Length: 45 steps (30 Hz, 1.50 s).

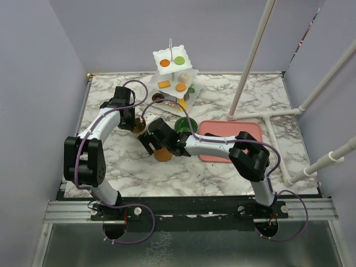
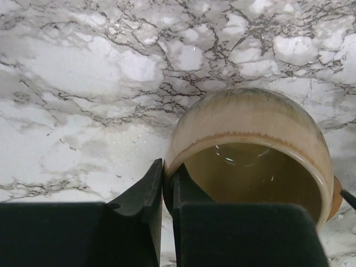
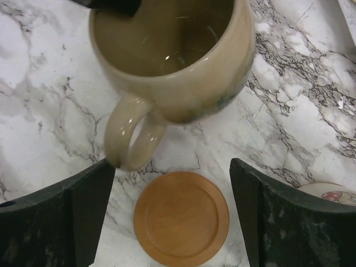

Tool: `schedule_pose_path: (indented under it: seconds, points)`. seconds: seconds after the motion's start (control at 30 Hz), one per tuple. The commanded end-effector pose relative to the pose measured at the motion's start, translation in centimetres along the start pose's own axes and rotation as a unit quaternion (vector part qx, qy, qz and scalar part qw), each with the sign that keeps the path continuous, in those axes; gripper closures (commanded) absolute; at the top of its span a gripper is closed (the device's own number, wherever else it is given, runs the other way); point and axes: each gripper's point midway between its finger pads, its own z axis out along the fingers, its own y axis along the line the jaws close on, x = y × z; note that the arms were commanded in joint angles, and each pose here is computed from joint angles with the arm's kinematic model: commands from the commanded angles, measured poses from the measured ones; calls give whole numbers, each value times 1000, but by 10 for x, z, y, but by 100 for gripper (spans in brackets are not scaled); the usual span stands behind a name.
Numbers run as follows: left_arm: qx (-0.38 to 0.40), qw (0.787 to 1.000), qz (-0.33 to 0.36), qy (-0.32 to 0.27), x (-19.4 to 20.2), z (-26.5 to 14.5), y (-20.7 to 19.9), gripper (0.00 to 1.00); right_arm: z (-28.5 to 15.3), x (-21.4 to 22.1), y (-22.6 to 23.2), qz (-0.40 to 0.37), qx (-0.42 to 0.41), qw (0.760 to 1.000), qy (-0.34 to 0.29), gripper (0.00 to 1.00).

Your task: Serve the afternoon tea

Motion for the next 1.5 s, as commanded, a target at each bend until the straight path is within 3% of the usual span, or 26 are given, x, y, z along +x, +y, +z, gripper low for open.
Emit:
schedule_pose_path:
  seconds: [0.0,0.27,0.37,0.47,0.5,0.63,0.77,0.9,1.03,1.2,1.47]
  points:
    - [10,999,-15,-28,-6,-17,-7,100,17,-7,-5,-3,21,999,-29,15]
    - [51,998,-20,-12,8,-20,-26,100,34,-12,-5,-15,30,999,-40,33]
    - [71,997,-21,-6,13,-23,-32,100,39,-9,-8,-17,42,998,-40,58]
    - [82,996,-17,-1,15,-26,-36,100,39,-10,-11,-17,50,997,-49,91]
    - [86,996,-13,2,16,-27,-37,100,38,-12,-13,-16,54,997,-53,98]
    - [98,995,0,2,11,-34,-40,95,29,-24,-18,-13,64,995,-75,99]
    - [106,994,8,-16,-7,-49,-42,71,13,-41,-22,-4,68,993,-101,99]
    - [116,991,-20,-65,-47,-71,-34,59,3,-52,-23,3,67,991,-117,99]
    - [124,987,-28,-98,-75,-92,-29,37,-4,-58,-23,5,62,990,-127,99]
    - [127,981,-38,-140,-105,-119,-18,19,-19,-65,-27,10,63,988,-138,99]
    - [99,977,-66,-176,-131,-123,20,10,-49,-55,-24,25,45,990,-132,99]
